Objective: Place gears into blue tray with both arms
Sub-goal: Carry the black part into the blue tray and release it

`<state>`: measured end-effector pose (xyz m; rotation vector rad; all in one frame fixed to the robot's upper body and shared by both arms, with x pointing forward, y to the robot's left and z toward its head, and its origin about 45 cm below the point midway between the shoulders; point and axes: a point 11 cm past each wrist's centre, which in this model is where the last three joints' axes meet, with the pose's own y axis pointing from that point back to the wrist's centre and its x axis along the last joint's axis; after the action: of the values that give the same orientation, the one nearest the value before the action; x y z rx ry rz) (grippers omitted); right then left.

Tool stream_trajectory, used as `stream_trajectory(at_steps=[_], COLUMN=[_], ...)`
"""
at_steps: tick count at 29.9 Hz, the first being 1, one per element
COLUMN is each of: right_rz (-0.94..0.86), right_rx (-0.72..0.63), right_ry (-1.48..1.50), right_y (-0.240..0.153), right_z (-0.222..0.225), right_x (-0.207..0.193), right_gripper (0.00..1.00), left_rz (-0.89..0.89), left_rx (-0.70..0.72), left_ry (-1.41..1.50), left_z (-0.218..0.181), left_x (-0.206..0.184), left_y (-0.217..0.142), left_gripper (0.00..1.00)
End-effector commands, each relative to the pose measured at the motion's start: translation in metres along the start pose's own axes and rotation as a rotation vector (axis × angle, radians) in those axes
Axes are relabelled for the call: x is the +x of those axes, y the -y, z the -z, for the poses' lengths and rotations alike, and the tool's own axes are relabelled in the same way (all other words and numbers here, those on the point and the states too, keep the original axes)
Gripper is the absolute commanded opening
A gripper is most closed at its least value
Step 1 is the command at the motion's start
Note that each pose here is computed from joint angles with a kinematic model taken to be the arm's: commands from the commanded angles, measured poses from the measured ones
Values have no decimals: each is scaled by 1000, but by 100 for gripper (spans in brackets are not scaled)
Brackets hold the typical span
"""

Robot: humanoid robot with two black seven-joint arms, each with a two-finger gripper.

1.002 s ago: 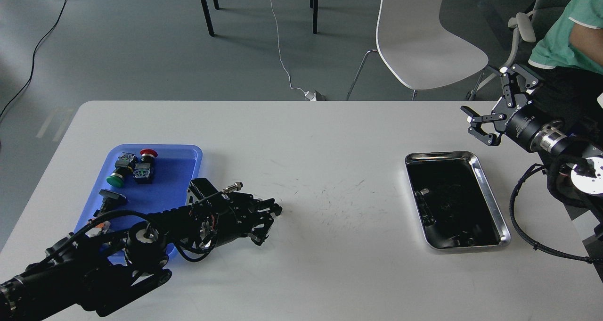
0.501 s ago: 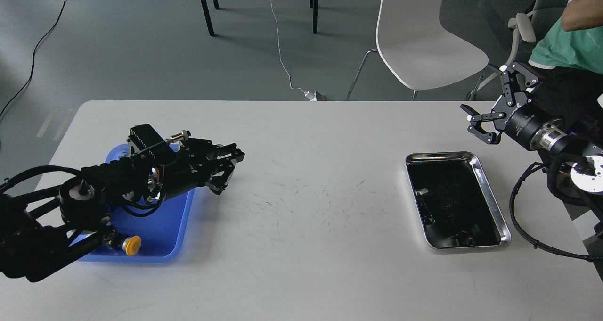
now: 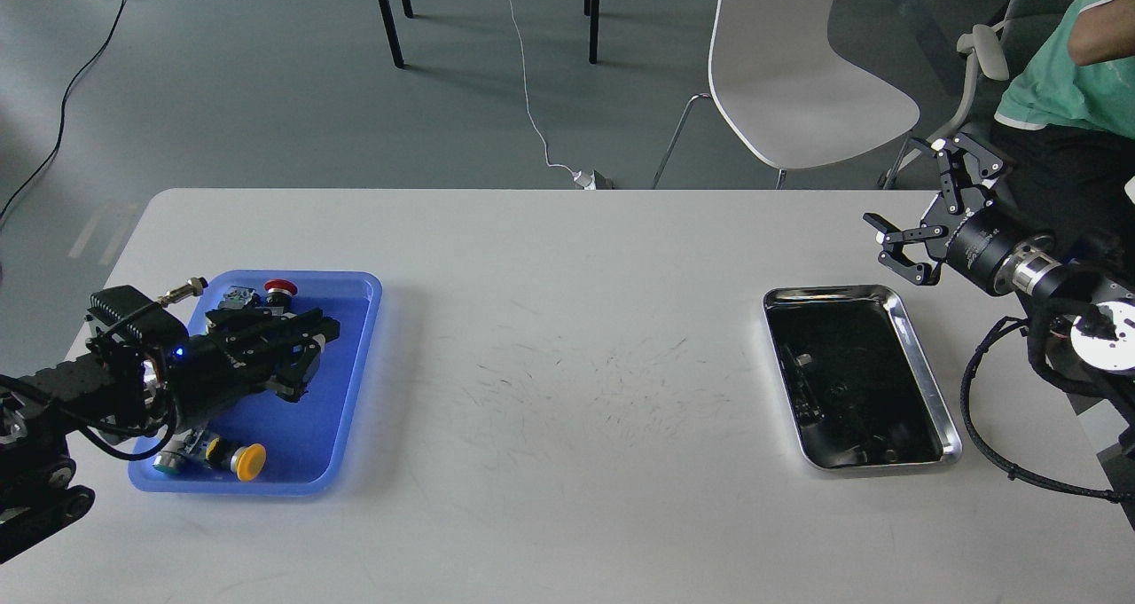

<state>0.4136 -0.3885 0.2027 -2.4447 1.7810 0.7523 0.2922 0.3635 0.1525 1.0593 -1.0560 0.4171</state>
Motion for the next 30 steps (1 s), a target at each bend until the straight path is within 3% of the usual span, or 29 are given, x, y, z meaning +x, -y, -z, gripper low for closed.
stream_trajectory(at_steps=[1,10,15,20,22,25,28,30], right_rz=[-2,-6,-27,-20,-20,-18,-15,-12], right_rx=[1,1,0,11,9,10,9,10], right_ry=[-3,-4,2,-4,-4,-4,-1,0], right_y=[0,-1,0,3,3,4,5,6], right_z=[1,2,0,6,6,6,5,5], right_x=[0,1,7,4,4,3,1,0], right_gripper=[97,97,97,97,97,97,97,97], left_rz=[16,30,43,28,24,20,6,-14], left_rx=[26,57,91,98,102,103,107,121], left_ry=[-18,-82,-82,-125,-140,-148,-165,-190], left_z=[9,17,28,26,26,26,28,32], left_x=[-14,-36,-41,-42,-42,-41,-37,-31], left_y=[-5,-3,-6,-1,-1,-1,-1,-3], left_gripper=[9,10,15,33,52,61,84,93])
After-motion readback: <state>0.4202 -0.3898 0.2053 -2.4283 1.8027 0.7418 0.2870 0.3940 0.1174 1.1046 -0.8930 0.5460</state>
